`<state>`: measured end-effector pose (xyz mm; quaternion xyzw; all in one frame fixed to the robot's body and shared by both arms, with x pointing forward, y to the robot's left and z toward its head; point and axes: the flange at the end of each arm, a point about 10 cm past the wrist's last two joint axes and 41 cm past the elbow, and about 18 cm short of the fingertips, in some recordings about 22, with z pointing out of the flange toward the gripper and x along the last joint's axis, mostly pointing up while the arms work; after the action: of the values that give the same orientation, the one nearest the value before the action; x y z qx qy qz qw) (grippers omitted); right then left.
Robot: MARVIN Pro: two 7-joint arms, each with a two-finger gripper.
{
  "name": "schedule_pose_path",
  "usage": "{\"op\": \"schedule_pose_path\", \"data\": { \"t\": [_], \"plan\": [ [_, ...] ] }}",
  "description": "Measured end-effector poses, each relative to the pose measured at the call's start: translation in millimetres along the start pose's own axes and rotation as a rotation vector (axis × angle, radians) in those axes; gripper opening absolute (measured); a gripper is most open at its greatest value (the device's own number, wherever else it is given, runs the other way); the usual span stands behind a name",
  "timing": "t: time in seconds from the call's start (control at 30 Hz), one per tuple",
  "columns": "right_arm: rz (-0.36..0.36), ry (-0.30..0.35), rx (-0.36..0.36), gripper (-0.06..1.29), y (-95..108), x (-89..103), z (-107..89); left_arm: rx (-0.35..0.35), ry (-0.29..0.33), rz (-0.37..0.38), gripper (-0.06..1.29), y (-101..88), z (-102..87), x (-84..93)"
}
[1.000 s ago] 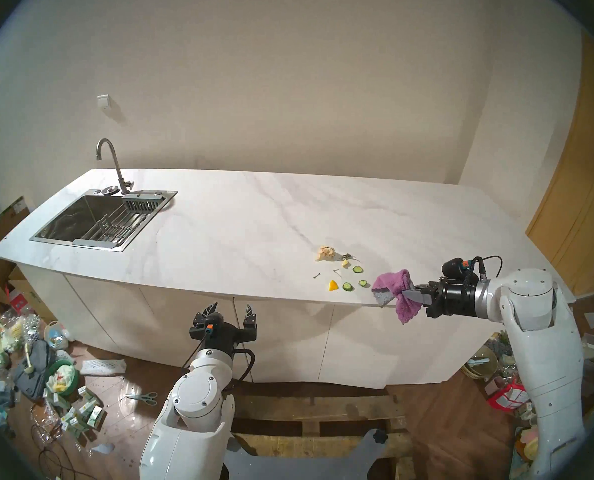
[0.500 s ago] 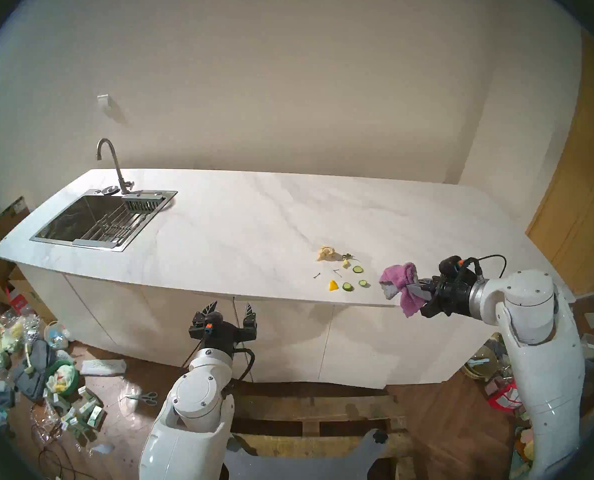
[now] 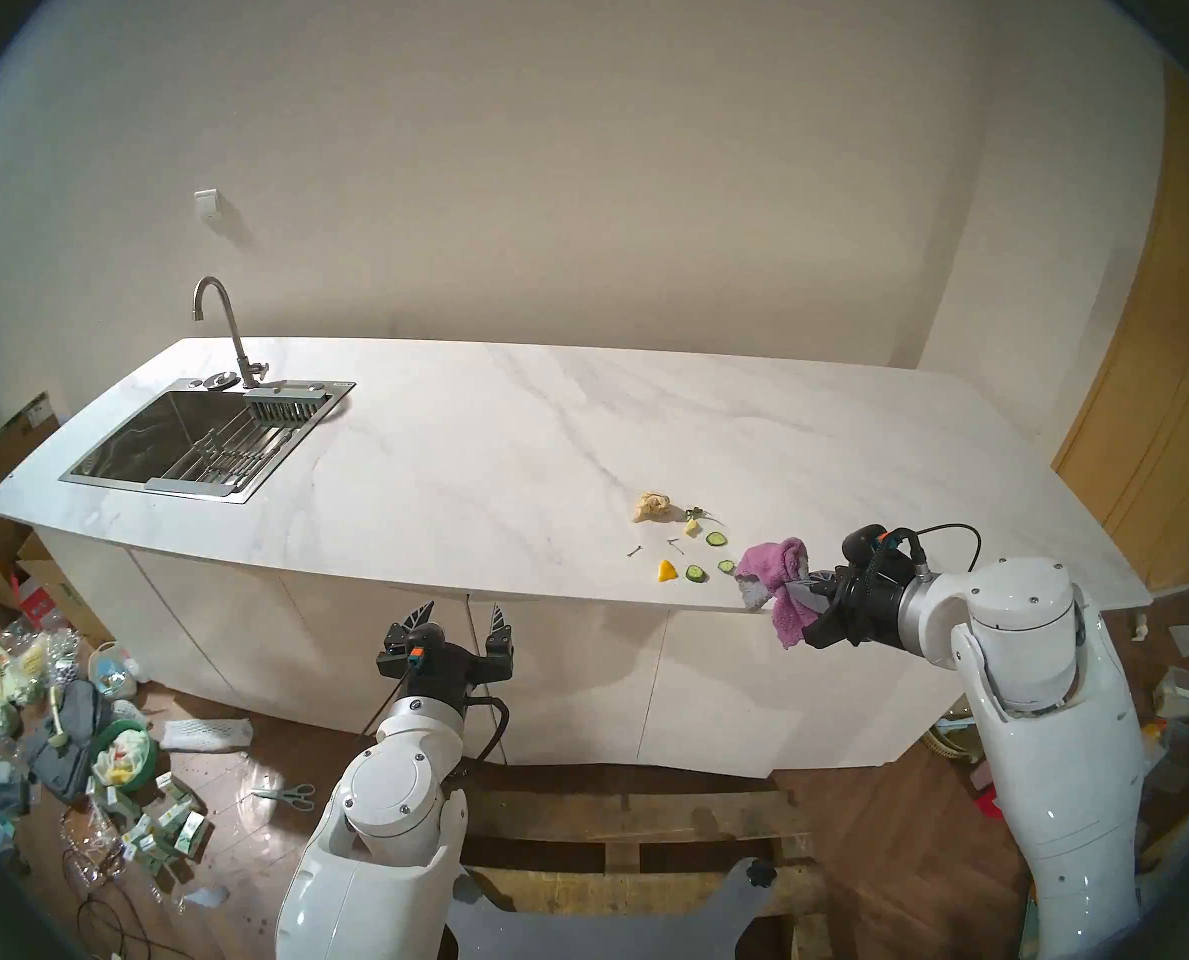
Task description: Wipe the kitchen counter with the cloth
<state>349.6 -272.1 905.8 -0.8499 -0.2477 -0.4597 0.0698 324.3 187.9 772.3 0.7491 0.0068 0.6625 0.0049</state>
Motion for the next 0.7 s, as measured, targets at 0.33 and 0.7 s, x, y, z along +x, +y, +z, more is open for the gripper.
{"op": "schedule_pose_path", "data": {
  "t": [0.33, 0.7],
  "plan": [
    [0.142, -0.008, 0.018, -0.02, 25, 0.3, 15.1, -0.002, -0.001, -0.001, 1.26, 0.4, -0.2, -0.2],
    [0.106, -0.017, 0.096, -0.02, 8, 12.6, 31.6, -0.004, -0.001, -0.001, 1.26, 0.8, -0.4, -0.3]
  ]
}}
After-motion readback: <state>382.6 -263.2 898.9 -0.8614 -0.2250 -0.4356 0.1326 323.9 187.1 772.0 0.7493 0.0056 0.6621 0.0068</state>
